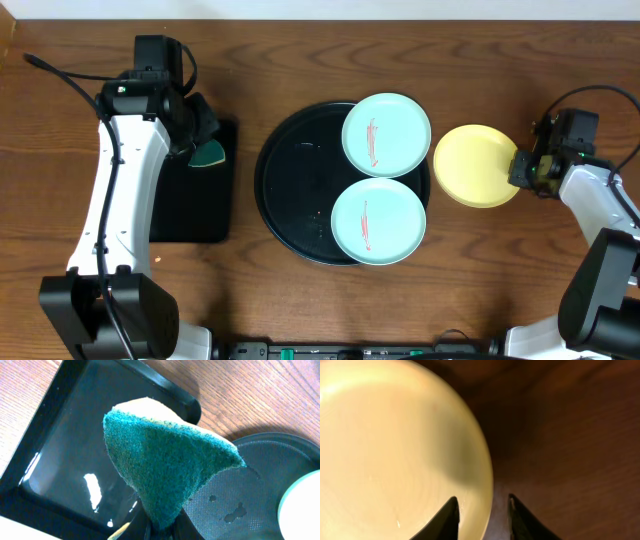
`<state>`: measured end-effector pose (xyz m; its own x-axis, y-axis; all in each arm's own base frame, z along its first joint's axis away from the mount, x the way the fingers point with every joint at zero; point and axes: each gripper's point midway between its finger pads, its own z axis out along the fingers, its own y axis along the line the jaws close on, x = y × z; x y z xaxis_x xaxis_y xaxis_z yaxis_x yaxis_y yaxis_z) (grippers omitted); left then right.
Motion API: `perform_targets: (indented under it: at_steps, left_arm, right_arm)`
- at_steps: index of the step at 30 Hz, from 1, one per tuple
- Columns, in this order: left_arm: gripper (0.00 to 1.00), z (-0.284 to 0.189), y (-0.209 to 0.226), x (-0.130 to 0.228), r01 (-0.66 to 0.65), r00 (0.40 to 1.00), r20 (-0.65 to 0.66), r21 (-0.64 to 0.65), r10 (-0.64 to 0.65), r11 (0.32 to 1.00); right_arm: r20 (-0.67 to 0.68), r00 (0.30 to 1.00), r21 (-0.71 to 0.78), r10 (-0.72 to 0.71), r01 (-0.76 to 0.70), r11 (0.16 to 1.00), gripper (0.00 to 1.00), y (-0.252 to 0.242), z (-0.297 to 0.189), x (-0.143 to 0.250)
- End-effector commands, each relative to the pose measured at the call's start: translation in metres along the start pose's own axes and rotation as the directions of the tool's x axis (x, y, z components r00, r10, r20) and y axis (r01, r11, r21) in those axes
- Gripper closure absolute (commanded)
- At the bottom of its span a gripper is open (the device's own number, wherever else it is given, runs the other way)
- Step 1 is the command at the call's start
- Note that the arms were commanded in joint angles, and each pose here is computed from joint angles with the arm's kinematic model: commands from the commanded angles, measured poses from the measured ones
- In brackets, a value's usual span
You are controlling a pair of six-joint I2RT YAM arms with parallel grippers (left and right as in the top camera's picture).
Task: Clean dirty plates on tray and stack at the side
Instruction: 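Lift the yellow plate with the right gripper and set it right, then grasp the rim of a pale green plate with the right gripper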
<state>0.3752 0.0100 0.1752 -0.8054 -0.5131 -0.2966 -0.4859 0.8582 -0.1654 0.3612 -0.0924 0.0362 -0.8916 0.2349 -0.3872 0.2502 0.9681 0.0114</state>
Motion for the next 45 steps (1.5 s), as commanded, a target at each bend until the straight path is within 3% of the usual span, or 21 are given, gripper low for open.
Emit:
perform_targets:
  at_steps: [1, 7, 10, 17, 22, 29, 40, 42, 45]
  left_arm:
    - [0.93, 0.0, 0.001, 0.0, -0.011, 1.0, 0.003, -0.009, 0.011, 1.0]
    - [0.93, 0.0, 0.001, 0.0, -0.011, 1.0, 0.004, -0.008, 0.011, 1.0]
    - [0.93, 0.0, 0.001, 0.0, -0.011, 1.0, 0.004, -0.008, 0.011, 1.0]
    - [0.92, 0.0, 0.002, 0.0, -0.011, 1.0, 0.003, -0.009, 0.011, 1.0]
    - [0.93, 0.0, 0.002, 0.0, -0.011, 1.0, 0.003, -0.009, 0.011, 1.0]
    - [0.93, 0.0, 0.002, 0.001, -0.011, 1.0, -0.001, -0.011, 0.011, 1.0]
    - [0.93, 0.0, 0.002, 0.002, -0.027, 1.0, -0.005, -0.012, 0.027, 1.0]
    - [0.93, 0.0, 0.003, 0.004, -0.03, 0.999, -0.011, -0.016, 0.03, 0.999]
    - [0.92, 0.0, 0.004, 0.005, -0.031, 0.999, -0.016, -0.018, 0.031, 0.999]
  right_arm:
    - [0.002, 1.0, -0.077, -0.011, 0.011, 0.997, 0.67, 0.014, -0.017, -0.016]
    - [0.038, 0.998, -0.333, -0.045, 0.055, 0.941, 0.63, 0.081, -0.066, -0.053]
    - [0.037, 0.997, -0.378, -0.066, 0.075, 0.923, 0.63, 0.113, -0.076, -0.054]
    - [-0.155, 0.974, -0.422, -0.168, 0.088, 0.903, 0.62, 0.176, -0.087, 0.009]
    - [-0.328, 0.923, -0.393, -0.203, 0.062, 0.917, 0.66, 0.186, -0.095, 0.06]
    - [-0.441, 0.873, -0.32, -0.207, 0.063, 0.945, 0.65, 0.176, -0.081, 0.105]
    - [-0.425, 0.854, -0.356, -0.299, 0.146, 0.923, 0.64, 0.182, -0.054, 0.143]
    - [-0.427, 0.848, -0.359, -0.313, 0.159, 0.92, 0.7, 0.184, -0.052, 0.149]
    - [-0.417, 0.849, -0.364, -0.324, 0.17, 0.916, 0.87, 0.187, -0.051, 0.149]
